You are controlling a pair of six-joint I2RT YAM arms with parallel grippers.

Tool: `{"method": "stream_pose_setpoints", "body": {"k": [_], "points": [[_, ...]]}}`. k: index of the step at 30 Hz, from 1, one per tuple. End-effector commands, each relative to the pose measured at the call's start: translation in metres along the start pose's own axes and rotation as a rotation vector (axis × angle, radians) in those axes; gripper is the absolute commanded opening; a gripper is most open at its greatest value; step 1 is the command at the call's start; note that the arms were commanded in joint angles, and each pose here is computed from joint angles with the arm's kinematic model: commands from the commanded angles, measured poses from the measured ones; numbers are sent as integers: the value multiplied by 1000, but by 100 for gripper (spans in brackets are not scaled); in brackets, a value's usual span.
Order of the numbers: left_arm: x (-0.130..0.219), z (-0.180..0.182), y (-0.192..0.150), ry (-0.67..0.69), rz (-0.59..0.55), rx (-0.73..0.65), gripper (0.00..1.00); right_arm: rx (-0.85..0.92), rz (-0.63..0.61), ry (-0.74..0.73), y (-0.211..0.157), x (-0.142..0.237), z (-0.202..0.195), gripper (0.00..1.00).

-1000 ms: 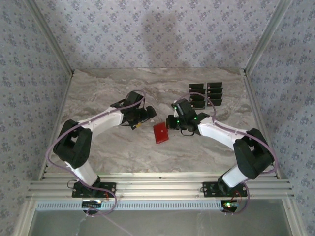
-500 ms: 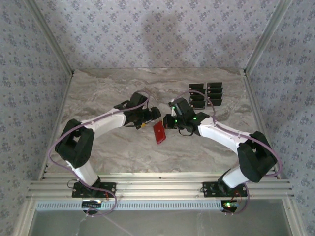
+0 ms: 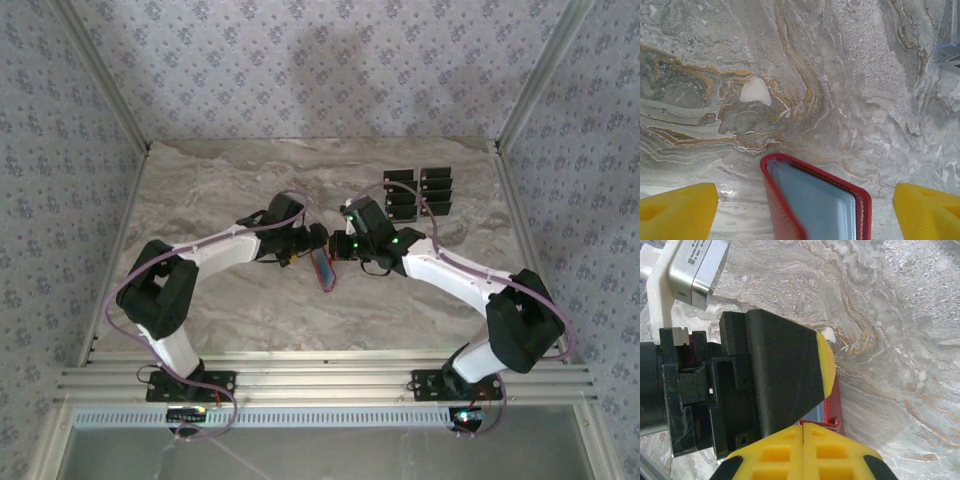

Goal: Put the credit cards into the card holder

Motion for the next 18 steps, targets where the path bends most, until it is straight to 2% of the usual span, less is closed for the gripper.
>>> {"method": "stream_pose_setpoints", "body": {"k": [1, 9, 18], "points": [[-3, 0, -7, -18, 14, 0, 90, -2, -25, 1, 7, 9, 6, 0], [1, 15, -14, 12, -9, 15, 91, -29, -29, -54, 4, 8, -20, 0], [9, 26, -12, 31, -64, 10, 98, -82, -18, -120, -6, 1, -63, 0]]}}
Point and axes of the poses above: each hand's point on the last joint's axis, 136 mm out from that joint toward the fingers, its own x axis back along the fingers, its own z axis along the line the jaws close on, y = z × x, the point moved 1 cm from there along x, back along the fingers, and after that the axes turned 11 degrees about -x, right-handed, at the moved point
